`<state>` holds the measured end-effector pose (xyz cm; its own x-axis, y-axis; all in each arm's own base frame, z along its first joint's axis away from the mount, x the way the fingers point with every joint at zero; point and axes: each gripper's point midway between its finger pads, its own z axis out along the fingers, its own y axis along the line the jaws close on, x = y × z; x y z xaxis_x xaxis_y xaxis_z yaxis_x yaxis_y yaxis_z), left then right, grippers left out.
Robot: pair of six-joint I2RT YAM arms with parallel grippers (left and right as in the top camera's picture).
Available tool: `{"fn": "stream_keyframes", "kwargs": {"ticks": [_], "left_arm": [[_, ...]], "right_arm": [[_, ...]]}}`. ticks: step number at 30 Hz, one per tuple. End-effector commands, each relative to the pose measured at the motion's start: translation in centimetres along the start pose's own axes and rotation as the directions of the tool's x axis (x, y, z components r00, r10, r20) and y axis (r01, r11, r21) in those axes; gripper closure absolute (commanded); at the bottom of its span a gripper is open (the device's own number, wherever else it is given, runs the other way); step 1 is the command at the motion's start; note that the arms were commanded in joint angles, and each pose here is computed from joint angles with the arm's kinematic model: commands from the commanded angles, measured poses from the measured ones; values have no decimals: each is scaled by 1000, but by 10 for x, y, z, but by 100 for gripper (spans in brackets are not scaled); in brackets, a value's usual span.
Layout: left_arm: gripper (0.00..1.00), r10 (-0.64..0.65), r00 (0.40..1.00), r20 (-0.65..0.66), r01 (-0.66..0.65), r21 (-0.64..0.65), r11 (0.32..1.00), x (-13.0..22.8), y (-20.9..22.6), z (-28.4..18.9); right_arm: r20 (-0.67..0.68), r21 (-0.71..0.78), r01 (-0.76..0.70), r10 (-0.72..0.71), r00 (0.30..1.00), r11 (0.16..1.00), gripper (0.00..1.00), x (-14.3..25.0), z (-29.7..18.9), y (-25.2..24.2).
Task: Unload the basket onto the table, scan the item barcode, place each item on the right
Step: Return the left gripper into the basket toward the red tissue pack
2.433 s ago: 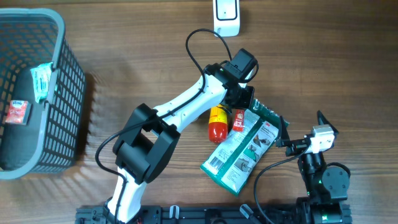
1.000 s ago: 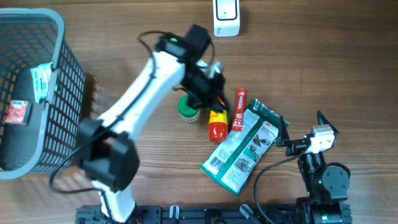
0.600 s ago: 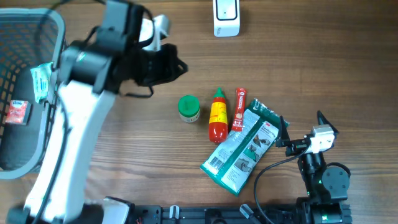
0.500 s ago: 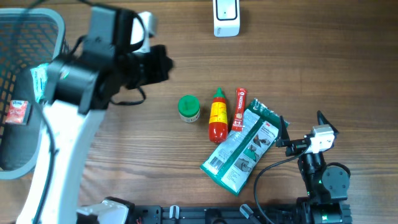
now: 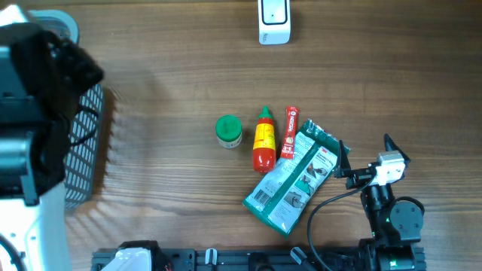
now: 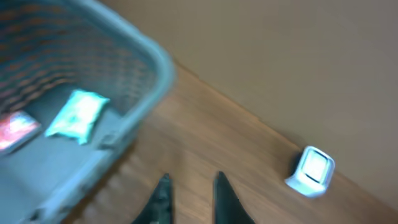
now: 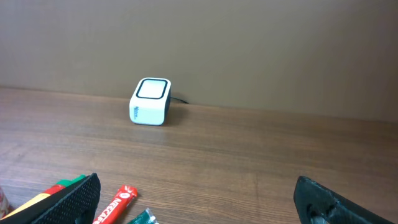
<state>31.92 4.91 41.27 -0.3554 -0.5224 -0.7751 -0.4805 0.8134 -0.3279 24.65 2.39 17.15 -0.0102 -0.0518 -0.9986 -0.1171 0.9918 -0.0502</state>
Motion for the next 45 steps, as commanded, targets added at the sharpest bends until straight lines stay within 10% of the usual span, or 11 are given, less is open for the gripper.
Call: {"fn": "stream_keyframes", "kwargs": {"ticks": [1, 7, 11, 22, 37, 45], "left_arm": [[96, -111, 993, -36, 108, -81, 991, -1, 23, 19], [93, -285, 958, 28, 283, -234, 930, -16, 72, 43], [31, -428, 904, -3, 391, -400, 829, -4, 128, 76], [2, -679, 734, 15, 533, -631, 563, 33, 212, 113], [0, -832, 550, 70, 629, -691, 357, 107, 303, 140], [0, -737, 636, 228, 620, -720, 312, 129, 357, 157]], "right_arm": [[1, 10, 9, -9, 1000, 1000, 0, 0, 0, -1], [1, 10, 9, -9, 1000, 1000, 0, 0, 0, -1], [1, 10, 9, -9, 1000, 1000, 0, 0, 0, -1], [1, 10, 9, -9, 1000, 1000, 0, 0, 0, -1], [1, 10, 9, -9, 1000, 1000, 0, 0, 0, -1], [1, 10, 9, -9, 1000, 1000, 0, 0, 0, -1]]}}
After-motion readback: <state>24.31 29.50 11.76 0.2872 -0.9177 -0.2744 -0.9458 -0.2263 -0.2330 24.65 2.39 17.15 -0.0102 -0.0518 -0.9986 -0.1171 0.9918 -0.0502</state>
